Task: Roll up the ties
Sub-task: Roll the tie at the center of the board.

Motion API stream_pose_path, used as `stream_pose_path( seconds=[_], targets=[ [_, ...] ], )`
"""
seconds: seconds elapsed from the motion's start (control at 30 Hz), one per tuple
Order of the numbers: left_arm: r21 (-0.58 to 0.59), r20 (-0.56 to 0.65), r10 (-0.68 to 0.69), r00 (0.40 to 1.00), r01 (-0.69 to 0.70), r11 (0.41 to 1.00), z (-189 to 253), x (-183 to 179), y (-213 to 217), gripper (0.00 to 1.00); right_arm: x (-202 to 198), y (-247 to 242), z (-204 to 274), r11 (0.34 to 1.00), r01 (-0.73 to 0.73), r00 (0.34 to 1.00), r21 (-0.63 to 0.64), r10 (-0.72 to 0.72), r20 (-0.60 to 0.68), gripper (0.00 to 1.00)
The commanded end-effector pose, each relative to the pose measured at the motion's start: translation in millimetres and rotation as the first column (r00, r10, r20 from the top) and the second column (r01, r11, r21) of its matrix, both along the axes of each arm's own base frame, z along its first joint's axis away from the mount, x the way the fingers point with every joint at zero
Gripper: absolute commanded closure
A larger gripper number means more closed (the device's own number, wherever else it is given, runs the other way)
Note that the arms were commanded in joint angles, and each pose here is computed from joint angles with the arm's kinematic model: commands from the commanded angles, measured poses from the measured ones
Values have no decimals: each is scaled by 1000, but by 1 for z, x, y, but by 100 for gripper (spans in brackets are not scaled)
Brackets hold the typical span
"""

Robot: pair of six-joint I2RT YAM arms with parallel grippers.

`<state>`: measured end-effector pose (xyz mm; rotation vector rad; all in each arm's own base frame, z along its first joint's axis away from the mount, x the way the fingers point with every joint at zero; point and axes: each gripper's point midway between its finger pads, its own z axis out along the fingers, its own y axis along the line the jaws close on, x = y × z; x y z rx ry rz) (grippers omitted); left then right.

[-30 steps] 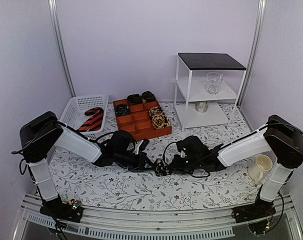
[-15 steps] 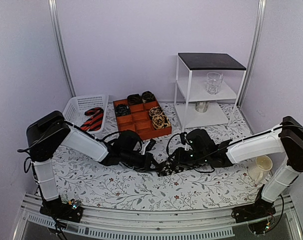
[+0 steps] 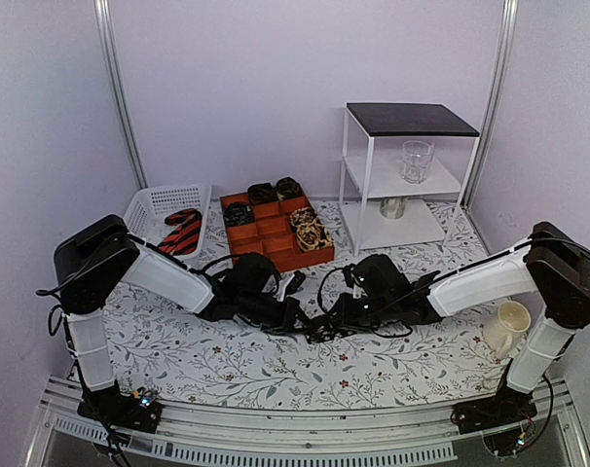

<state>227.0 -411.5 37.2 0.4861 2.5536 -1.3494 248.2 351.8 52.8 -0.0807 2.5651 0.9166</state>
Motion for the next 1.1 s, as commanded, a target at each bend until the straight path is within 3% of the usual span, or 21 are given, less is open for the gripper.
stream_pose_path(
  seconds=[0.0,0.33,0.57,1.07],
  targets=[
    [46,8,-12,1000,12,999,-10,-4,-1,100,-2,4,-15,999,-33,999,-29,32,-34,82],
    [127,86,77,993,-87,988,7,1,32,100,-17,12,-33,998,-55,996,-41,52,-78,83],
    [202,99,141,985,-158,967,-5,-10,75,100,-17,29,-31,998,-52,996,-36,50,-77,83],
    [94,17,114,993,-115,989,-29,-19,56,100,-13,21,-32,997,-45,998,-66,43,-39,83]
  ],
)
